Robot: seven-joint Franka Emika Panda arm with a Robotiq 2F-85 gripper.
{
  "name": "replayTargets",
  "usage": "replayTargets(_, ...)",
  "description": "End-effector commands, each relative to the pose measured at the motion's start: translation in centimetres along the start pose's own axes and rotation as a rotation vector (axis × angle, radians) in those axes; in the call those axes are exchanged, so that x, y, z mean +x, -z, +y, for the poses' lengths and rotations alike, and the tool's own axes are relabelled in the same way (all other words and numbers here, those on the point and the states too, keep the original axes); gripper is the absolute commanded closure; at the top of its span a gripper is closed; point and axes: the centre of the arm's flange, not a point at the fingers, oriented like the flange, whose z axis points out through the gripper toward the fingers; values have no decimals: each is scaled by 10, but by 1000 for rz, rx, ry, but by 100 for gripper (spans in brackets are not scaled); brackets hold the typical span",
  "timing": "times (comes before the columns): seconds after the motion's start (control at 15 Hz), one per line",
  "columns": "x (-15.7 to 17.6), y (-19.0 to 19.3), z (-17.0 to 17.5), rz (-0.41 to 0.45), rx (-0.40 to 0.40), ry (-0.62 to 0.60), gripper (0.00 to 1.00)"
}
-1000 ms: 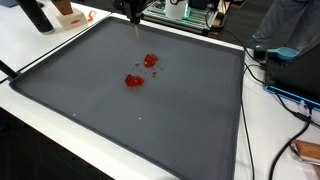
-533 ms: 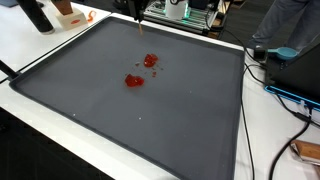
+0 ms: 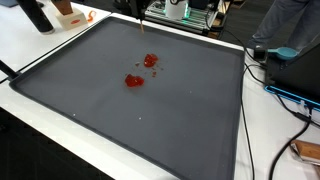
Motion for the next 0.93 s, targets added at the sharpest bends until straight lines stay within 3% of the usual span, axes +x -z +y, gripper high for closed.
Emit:
replayTargets(0.0, 0, 0, 0, 0, 0, 0, 88)
replayTargets(0.33, 0, 0, 0, -1, 0, 1, 88)
replayTargets(0.4, 0, 0, 0, -1, 0, 1, 97)
replayTargets(0.6, 16, -6, 8, -12, 92, 67, 97)
replayTargets(0.87, 42, -17, 22, 35, 211, 170, 97)
